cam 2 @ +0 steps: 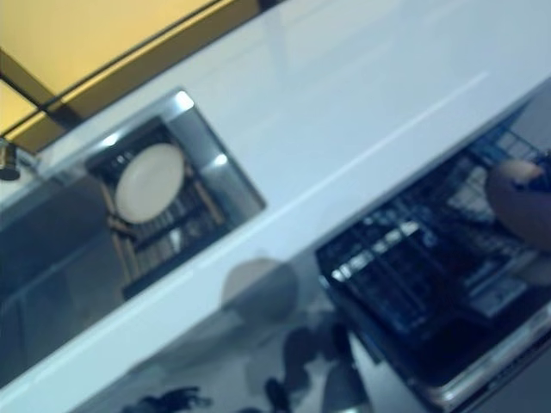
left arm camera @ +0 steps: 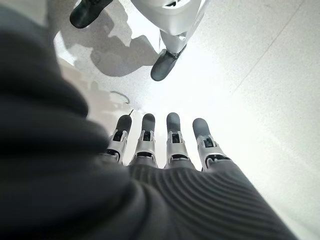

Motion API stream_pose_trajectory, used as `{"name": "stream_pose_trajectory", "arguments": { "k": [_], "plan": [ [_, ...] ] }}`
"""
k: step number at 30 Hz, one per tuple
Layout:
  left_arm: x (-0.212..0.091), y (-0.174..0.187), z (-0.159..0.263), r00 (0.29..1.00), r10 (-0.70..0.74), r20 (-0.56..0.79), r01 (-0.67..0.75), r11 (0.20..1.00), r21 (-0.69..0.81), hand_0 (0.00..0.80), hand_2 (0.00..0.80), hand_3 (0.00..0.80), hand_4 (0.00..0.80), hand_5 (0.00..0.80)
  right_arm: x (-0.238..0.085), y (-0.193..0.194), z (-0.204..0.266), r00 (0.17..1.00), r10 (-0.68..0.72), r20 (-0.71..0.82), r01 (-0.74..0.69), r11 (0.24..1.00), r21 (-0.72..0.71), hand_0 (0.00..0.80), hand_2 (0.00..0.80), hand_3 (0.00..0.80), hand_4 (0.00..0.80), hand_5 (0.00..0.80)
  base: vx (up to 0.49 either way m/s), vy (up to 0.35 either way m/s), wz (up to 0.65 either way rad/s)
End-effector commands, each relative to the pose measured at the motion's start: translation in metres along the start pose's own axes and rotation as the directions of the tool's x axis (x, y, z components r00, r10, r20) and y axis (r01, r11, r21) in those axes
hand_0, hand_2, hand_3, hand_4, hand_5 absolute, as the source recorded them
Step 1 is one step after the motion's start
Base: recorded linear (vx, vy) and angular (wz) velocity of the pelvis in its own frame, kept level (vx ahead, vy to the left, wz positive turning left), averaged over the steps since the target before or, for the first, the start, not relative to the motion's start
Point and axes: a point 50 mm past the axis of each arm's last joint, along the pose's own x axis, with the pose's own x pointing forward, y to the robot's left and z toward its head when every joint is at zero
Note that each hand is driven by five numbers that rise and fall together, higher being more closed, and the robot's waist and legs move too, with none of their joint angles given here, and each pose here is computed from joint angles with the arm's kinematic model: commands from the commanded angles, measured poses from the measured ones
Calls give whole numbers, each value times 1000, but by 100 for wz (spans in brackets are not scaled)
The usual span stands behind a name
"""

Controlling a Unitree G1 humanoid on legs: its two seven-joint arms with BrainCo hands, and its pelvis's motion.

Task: Take plates into dishwasher

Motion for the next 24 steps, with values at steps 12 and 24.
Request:
{"name": "stream_pose_trajectory", "arguments": {
  "k": [12,24],
  "plan": [
    [-3,14,-3,999,21,-43,-18,998,52,0,0,0,0,0,15,3,39,991,-80,104,84,996,-30,800,800,800,800,800,-5,7,3],
    [-1,11,5,1000,-1,-25,2,998,58,0,0,0,0,0,28,28,21,998,-58,20,58,998,-15,800,800,800,800,800,0,0,0]
  ]
}}
